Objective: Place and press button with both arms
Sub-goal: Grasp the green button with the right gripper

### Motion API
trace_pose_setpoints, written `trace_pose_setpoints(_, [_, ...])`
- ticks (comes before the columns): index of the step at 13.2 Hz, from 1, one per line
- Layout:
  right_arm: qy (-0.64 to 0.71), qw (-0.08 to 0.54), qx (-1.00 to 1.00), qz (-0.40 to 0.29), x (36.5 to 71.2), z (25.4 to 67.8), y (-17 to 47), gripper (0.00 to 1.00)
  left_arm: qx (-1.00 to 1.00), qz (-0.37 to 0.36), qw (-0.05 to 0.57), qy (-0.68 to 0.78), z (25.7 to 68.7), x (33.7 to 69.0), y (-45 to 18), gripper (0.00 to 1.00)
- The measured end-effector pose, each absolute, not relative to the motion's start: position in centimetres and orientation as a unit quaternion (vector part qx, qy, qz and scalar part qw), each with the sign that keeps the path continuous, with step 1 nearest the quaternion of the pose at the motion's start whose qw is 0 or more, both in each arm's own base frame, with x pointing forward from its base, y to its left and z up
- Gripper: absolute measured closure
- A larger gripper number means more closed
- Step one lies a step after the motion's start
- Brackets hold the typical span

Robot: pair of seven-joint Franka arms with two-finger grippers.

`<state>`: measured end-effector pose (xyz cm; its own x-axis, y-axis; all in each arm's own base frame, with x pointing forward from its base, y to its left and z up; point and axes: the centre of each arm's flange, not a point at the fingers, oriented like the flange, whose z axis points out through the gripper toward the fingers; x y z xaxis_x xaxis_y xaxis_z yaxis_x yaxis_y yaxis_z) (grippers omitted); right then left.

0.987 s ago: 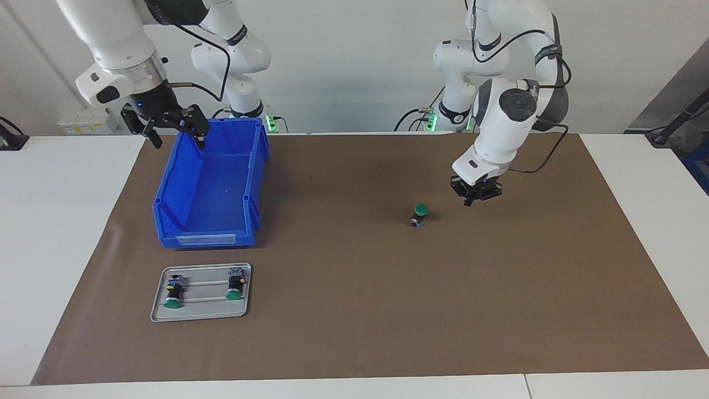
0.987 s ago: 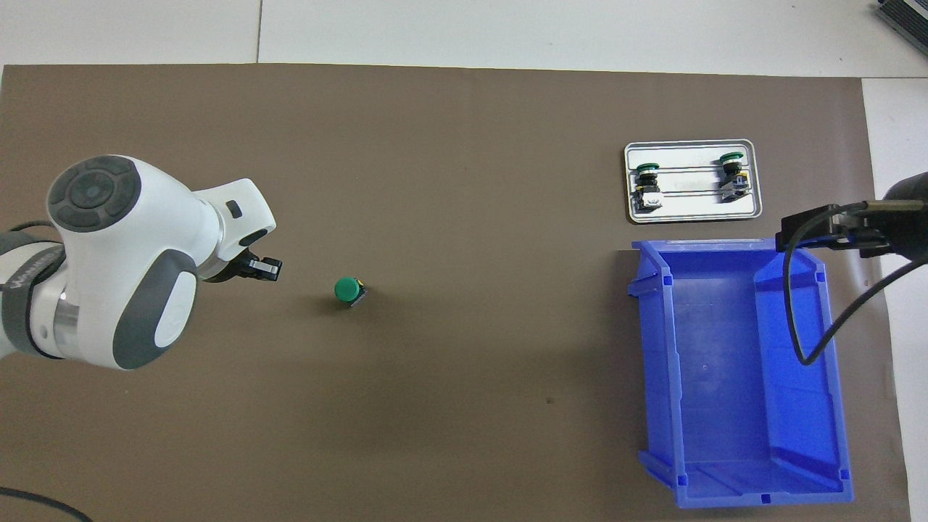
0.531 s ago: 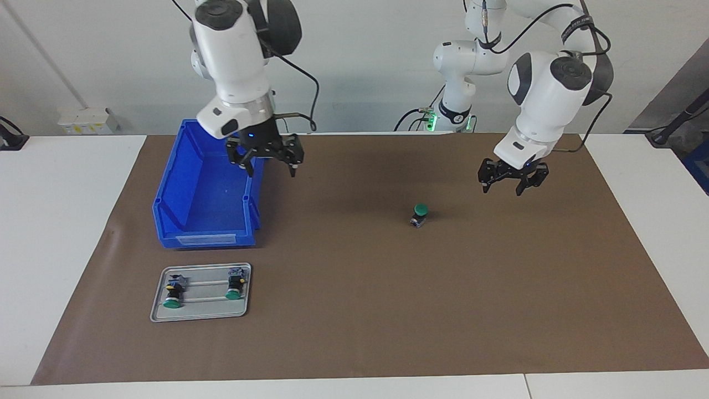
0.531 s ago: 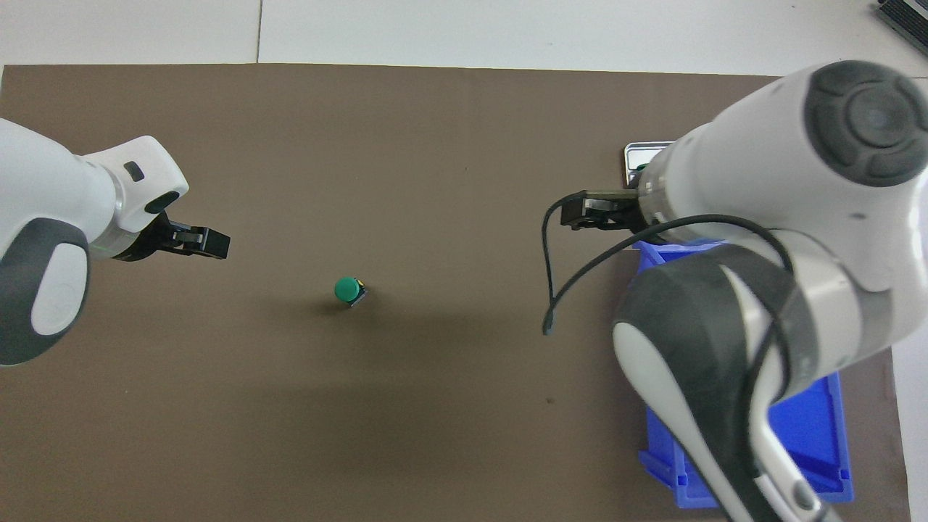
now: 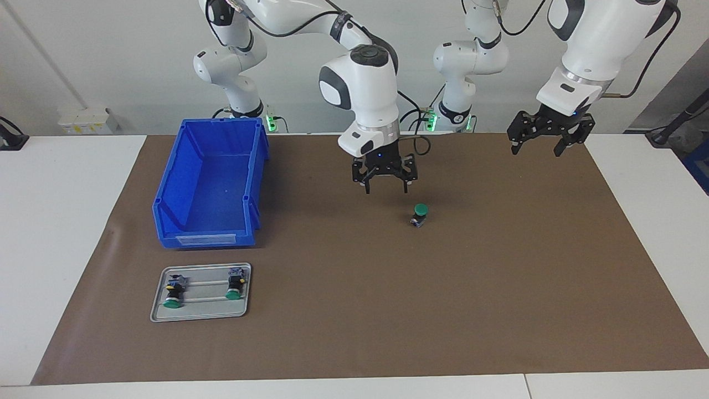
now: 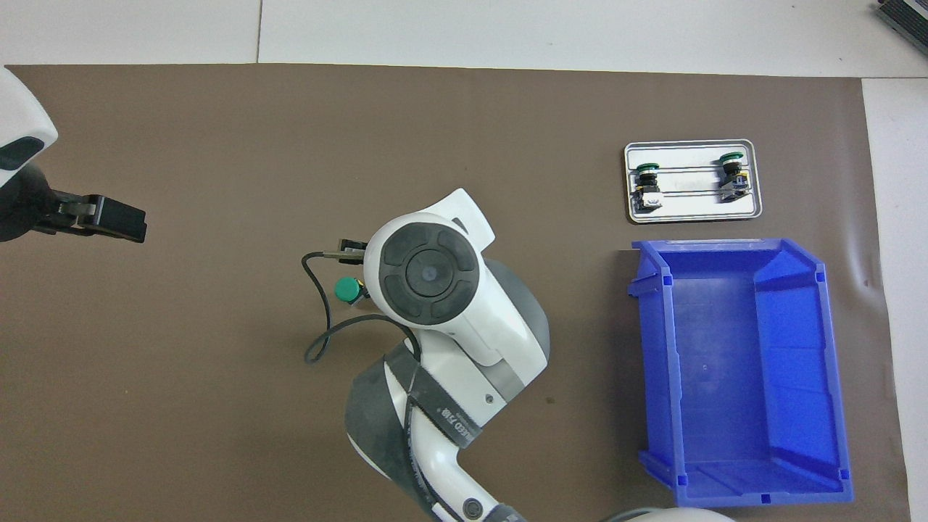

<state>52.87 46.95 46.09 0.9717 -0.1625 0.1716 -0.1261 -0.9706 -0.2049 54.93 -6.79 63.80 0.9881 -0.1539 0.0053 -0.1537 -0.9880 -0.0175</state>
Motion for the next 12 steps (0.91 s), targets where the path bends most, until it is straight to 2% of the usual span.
trace_pose_setpoints(6, [0.018, 0.067, -0.991, -0.118, 53.1, 37.0, 54.0, 0.0, -0.998, 0.011, 0.008, 0.063, 63.2, 54.9, -5.2, 0.0])
trace_pose_setpoints(12, [0.011, 0.073, -0.99, -0.124, 52.8, 36.3, 54.9, 0.0, -0.998, 0.014, 0.008, 0.066, 63.2, 54.8, -5.6, 0.0])
